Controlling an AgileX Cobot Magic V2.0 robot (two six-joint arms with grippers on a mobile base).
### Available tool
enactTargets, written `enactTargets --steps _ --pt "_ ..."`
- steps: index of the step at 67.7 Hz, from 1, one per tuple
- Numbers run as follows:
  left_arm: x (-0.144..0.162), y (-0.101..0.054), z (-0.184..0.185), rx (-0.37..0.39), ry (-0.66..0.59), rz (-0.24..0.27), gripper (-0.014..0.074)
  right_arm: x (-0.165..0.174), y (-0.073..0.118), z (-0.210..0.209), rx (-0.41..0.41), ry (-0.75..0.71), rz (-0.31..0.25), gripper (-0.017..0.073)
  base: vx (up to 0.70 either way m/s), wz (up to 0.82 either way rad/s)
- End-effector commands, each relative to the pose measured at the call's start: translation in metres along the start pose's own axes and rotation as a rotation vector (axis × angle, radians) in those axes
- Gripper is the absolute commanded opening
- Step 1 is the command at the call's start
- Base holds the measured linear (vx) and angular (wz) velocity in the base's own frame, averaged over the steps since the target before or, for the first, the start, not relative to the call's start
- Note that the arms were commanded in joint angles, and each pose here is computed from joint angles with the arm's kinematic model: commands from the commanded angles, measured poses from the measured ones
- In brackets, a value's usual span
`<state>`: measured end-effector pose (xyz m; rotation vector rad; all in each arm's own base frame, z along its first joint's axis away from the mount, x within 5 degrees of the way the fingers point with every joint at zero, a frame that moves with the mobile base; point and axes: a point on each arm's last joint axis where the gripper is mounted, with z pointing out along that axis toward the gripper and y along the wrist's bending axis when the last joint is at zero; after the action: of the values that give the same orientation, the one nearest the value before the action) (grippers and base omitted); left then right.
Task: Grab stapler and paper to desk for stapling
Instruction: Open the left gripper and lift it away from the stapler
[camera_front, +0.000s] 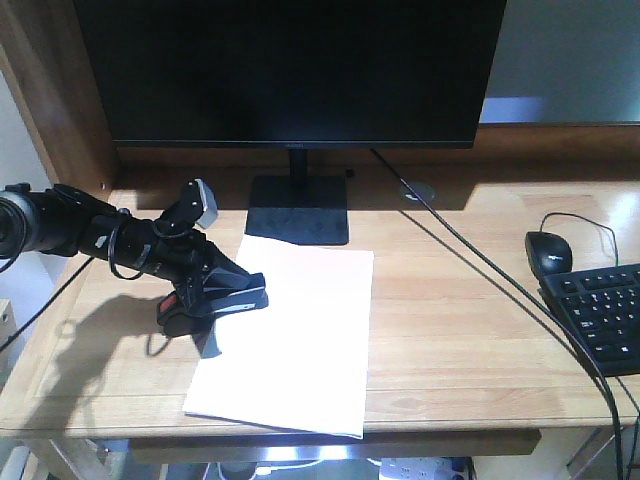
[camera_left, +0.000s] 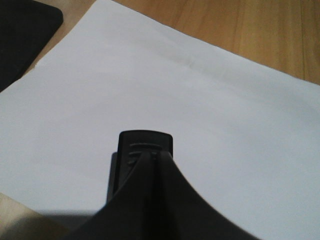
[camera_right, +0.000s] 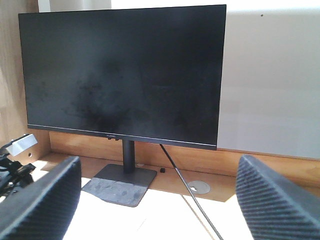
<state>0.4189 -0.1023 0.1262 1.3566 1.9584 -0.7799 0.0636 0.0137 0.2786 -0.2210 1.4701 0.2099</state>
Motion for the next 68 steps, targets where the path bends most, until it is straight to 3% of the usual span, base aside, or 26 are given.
enactTargets --steps 1,7,16,31,50,52,59,68 --pt "-0.014 -0.004 -0.016 -0.044 0.072 0.071 -0.0006 -0.010 0.002 0.001 -0.020 -0.028 -0.022 0.0590 0.00 0.00" --pt "-0.027 -0.007 -0.030 -0.076 0.075 0.083 -0.0006 -0.010 0.002 0.001 -0.020 -0.028 -0.022 0.0590 0.00 0.00" --pt "-0.049 -0.013 -0.054 -0.160 0.078 0.042 -0.0006 -0.010 0.002 0.001 -0.020 -0.028 -0.022 0.0590 0.00 0.00" --pt "-0.087 -0.032 -0.112 -0.398 0.136 -0.023 -0.0006 -0.010 0.002 0.001 -0.020 -0.028 -0.022 0.0590 0.00 0.00" --pt "-0.111 -0.064 -0.185 -0.739 0.196 -0.238 -0.0006 -0.010 0.002 0.001 -0.020 -0.028 -0.022 0.0590 0.00 0.00" --pt "-0.114 -0.068 -0.191 -0.773 0.170 -0.300 -0.0006 -0.010 0.002 0.001 -0.020 -0.028 -0.022 0.0590 0.00 0.00" --pt "-0.125 -0.083 -0.216 -0.893 0.079 -0.410 -0.0006 -0.010 0.002 0.001 -0.020 -0.028 -0.022 0.0590 0.00 0.00" --pt "-0.137 -0.103 -0.244 -1.009 -0.028 -0.492 -0.0006 -0.010 0.002 0.001 -0.020 -0.028 -0.022 0.0590 0.00 0.00"
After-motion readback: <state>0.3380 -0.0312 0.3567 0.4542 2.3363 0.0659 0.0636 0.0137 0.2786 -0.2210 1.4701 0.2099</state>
